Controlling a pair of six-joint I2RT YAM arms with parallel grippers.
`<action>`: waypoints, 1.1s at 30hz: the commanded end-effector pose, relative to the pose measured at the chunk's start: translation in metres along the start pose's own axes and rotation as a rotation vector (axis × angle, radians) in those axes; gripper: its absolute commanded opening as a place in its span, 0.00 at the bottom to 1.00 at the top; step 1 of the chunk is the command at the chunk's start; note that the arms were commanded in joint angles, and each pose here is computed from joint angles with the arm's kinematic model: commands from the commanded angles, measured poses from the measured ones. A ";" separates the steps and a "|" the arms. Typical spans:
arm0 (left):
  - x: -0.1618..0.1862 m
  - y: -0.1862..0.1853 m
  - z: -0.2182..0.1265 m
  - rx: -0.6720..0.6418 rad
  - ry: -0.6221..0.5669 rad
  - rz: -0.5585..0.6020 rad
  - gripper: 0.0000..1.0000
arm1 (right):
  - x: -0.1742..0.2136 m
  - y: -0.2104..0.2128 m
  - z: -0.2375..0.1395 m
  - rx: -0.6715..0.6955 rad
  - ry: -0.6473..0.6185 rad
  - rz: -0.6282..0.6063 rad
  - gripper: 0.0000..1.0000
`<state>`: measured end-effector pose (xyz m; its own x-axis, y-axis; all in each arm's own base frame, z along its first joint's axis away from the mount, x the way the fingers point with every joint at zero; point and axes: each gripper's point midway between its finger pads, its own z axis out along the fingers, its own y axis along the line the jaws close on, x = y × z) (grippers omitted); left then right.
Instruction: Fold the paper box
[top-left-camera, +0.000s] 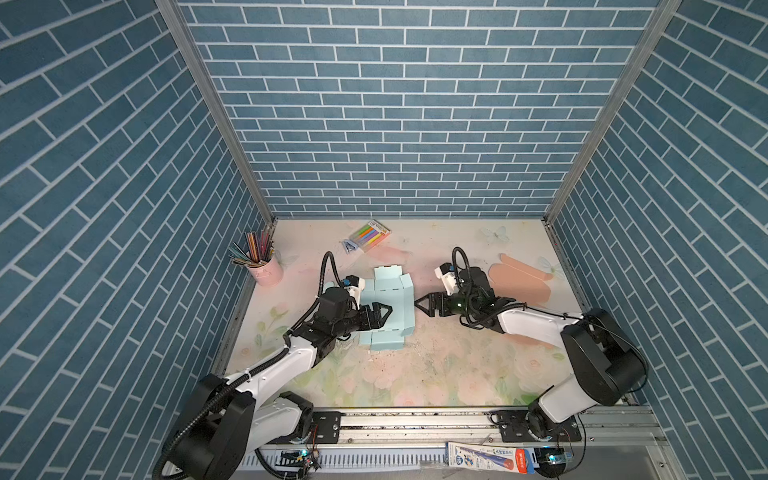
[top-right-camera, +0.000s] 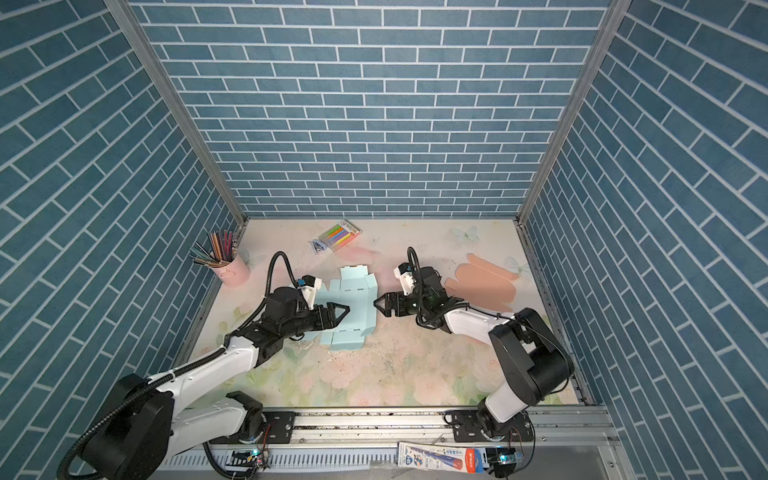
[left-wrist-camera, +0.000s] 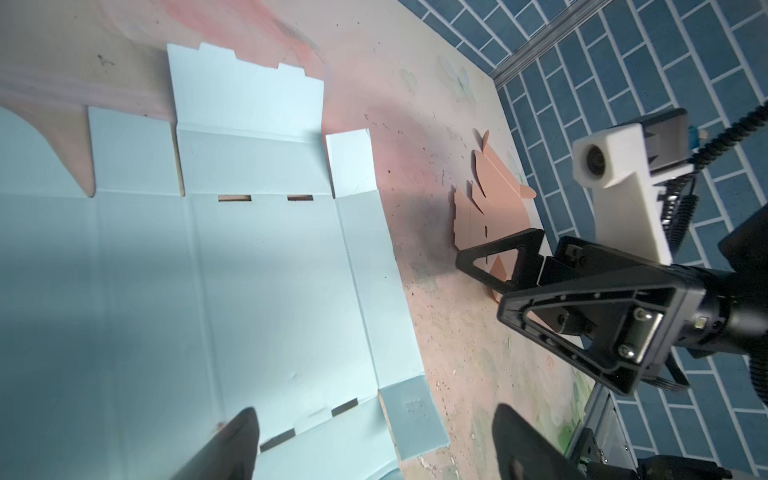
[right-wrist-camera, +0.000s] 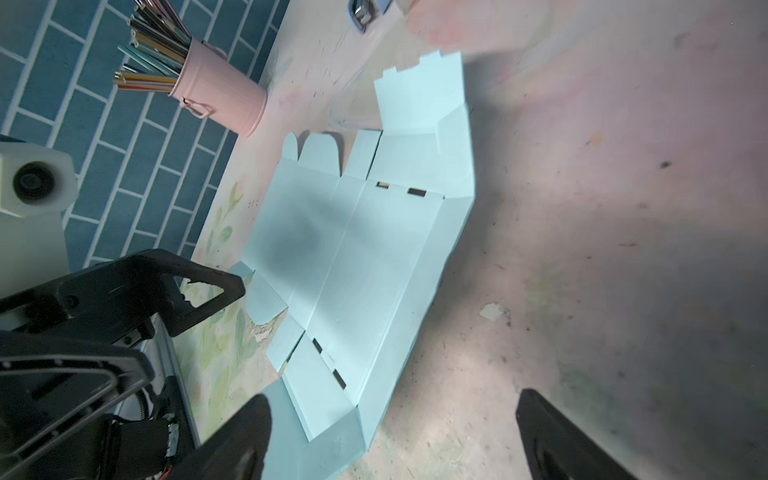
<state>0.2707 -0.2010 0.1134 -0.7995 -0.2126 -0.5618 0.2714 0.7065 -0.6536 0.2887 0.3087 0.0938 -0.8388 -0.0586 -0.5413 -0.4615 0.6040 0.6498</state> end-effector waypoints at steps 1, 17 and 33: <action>0.001 0.000 -0.006 0.010 -0.013 0.005 0.88 | -0.011 0.018 0.014 -0.123 -0.022 0.071 0.87; 0.007 0.005 -0.018 0.016 -0.053 0.007 0.88 | -0.001 0.014 0.050 -0.186 0.006 0.145 0.59; 0.015 0.011 -0.019 0.016 -0.059 -0.010 0.88 | 0.001 0.000 0.068 -0.182 -0.002 0.207 0.44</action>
<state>0.2492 -0.1861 0.1037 -0.7875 -0.2438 -0.5660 0.2640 0.6964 -0.6673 0.3028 0.3572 0.0525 -0.9212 0.0326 -0.3878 -0.3293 0.4656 0.8214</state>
